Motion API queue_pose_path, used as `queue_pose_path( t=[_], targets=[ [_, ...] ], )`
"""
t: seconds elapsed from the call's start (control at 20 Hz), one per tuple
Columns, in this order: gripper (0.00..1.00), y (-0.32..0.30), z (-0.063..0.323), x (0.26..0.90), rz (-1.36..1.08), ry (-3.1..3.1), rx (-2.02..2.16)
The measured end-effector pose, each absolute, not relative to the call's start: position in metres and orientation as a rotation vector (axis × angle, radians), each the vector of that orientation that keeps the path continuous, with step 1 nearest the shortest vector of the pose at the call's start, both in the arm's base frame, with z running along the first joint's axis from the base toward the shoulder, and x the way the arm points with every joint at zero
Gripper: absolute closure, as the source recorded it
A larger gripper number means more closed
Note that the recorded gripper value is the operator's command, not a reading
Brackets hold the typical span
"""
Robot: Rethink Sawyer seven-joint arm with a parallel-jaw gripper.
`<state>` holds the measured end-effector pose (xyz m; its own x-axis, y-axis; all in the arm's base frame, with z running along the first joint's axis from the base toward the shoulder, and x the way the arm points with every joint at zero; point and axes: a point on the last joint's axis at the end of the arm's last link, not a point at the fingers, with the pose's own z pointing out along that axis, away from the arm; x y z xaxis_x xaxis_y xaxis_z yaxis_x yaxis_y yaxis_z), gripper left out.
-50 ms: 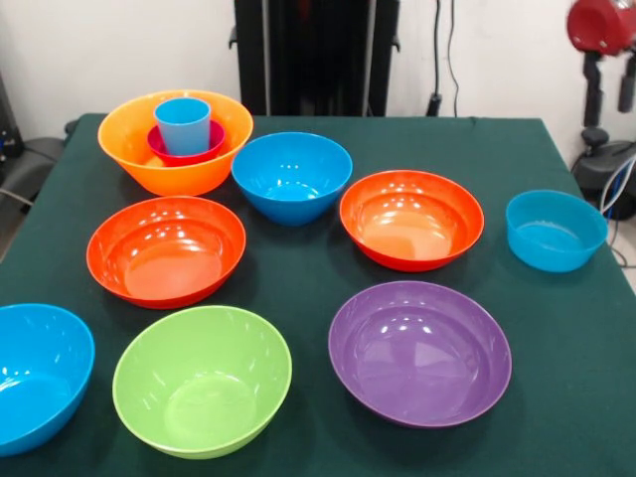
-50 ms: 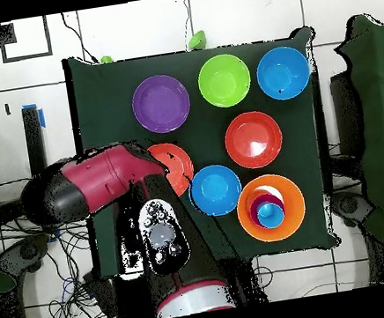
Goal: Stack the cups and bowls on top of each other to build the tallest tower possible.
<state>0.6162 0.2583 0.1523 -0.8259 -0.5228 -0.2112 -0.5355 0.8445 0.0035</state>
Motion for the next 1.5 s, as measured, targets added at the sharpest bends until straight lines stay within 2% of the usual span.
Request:
queue_pose_path(
  t=[0.65,1.5],
  targets=[
    [0.00,0.233,0.074,0.625,0.061,2.950,-0.693],
    [0.00,0.209,0.002,0.616,0.034,3.023,-0.653]
  ],
)
